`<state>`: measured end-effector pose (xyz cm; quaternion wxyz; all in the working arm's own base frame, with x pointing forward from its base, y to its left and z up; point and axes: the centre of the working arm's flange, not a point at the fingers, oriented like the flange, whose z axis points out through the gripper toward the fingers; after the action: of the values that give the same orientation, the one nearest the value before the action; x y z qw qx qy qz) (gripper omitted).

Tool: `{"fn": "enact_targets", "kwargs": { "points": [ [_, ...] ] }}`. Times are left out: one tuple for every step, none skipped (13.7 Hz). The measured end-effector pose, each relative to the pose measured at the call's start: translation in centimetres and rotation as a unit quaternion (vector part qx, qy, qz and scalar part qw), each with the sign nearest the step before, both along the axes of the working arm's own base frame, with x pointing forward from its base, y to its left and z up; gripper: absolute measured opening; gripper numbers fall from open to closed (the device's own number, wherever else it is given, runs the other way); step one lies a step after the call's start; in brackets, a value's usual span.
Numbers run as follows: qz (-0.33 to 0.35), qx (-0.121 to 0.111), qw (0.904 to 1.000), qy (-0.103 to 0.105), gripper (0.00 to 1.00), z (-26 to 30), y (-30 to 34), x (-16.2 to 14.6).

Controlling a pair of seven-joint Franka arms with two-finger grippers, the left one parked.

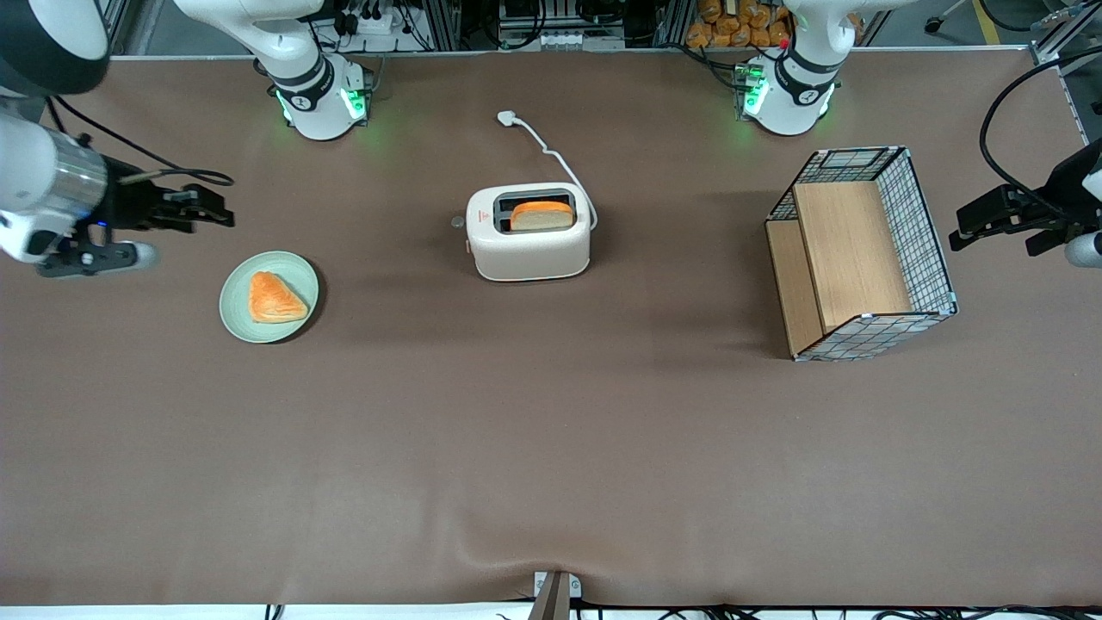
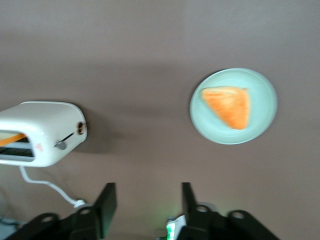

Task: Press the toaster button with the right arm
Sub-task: 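Move the right gripper toward the lever on the white toaster's side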

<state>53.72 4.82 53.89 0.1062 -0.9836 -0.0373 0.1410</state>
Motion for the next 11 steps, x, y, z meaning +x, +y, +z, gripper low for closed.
{"fn": "enact_targets", "kwargs": {
  "points": [
    [-0.001,0.006,1.0000,0.005,0.39,-1.0,0.5,-0.1],
    [-0.003,0.008,0.9999,0.008,0.30,-2.0,1.1,-0.2],
    [-0.004,0.010,0.9999,0.009,0.18,-2.9,1.8,-0.3],
    [-0.005,0.012,0.9999,0.009,0.06,-3.9,2.6,-0.5],
    [-0.008,0.017,0.9998,0.009,0.01,-4.7,3.4,-0.7],
    [-0.016,0.026,0.9994,0.012,0.01,-5.6,4.4,-1.0],
    [-0.025,0.035,0.9989,0.017,0.01,-6.4,5.4,-1.3],
    [-0.030,0.042,0.9985,0.019,0.01,-7.1,6.3,-1.6],
    [-0.033,0.046,0.9982,0.019,0.01,-8.0,7.0,-1.9],
    [-0.037,0.050,0.9979,0.019,0.01,-9.0,7.8,-2.3],
    [-0.041,0.056,0.9974,0.020,0.01,-10.1,8.5,-2.8]
  ]
}}
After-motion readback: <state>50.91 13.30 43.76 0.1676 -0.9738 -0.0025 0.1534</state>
